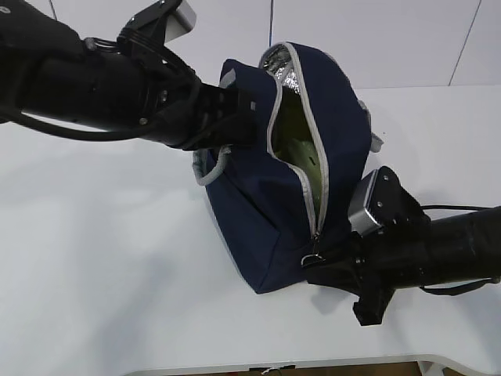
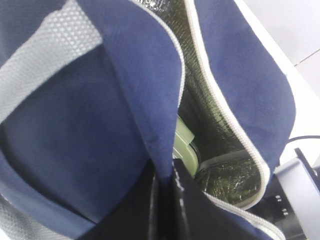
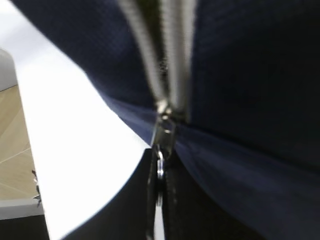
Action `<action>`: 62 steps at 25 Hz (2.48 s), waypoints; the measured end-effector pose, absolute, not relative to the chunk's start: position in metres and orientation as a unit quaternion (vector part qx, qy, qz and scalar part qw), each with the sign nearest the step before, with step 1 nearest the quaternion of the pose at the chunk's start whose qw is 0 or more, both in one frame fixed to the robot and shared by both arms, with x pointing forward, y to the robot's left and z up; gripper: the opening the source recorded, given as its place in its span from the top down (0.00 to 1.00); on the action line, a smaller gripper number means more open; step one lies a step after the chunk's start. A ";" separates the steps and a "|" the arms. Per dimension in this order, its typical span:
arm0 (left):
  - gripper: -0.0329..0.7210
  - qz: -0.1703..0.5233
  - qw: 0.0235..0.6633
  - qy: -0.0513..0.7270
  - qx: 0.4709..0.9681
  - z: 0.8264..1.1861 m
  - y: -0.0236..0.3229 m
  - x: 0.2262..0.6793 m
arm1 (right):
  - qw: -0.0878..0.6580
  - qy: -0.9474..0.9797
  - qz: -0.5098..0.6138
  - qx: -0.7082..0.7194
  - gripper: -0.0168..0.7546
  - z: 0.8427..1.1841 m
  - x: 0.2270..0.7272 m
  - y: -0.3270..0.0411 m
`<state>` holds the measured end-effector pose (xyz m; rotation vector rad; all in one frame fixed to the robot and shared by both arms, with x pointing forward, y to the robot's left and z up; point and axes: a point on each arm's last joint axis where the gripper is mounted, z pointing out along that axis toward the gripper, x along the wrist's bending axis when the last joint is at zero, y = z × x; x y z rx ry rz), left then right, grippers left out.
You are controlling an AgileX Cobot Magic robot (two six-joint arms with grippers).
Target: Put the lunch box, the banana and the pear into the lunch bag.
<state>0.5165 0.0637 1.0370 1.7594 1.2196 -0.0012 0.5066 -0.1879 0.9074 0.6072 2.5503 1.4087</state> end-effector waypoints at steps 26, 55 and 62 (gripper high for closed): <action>0.57 0.000 0.482 0.504 0.717 1.037 0.064 0.517 | 0.103 0.864 0.430 0.242 0.95 0.956 0.492 -0.198; 0.40 0.024 0.514 0.374 0.771 1.090 0.091 0.463 | 0.125 0.860 0.433 0.238 0.95 0.981 0.480 -0.201; 0.40 0.092 0.515 0.333 0.784 1.069 0.092 0.425 | 0.125 0.860 0.433 0.238 0.95 0.981 0.480 -0.201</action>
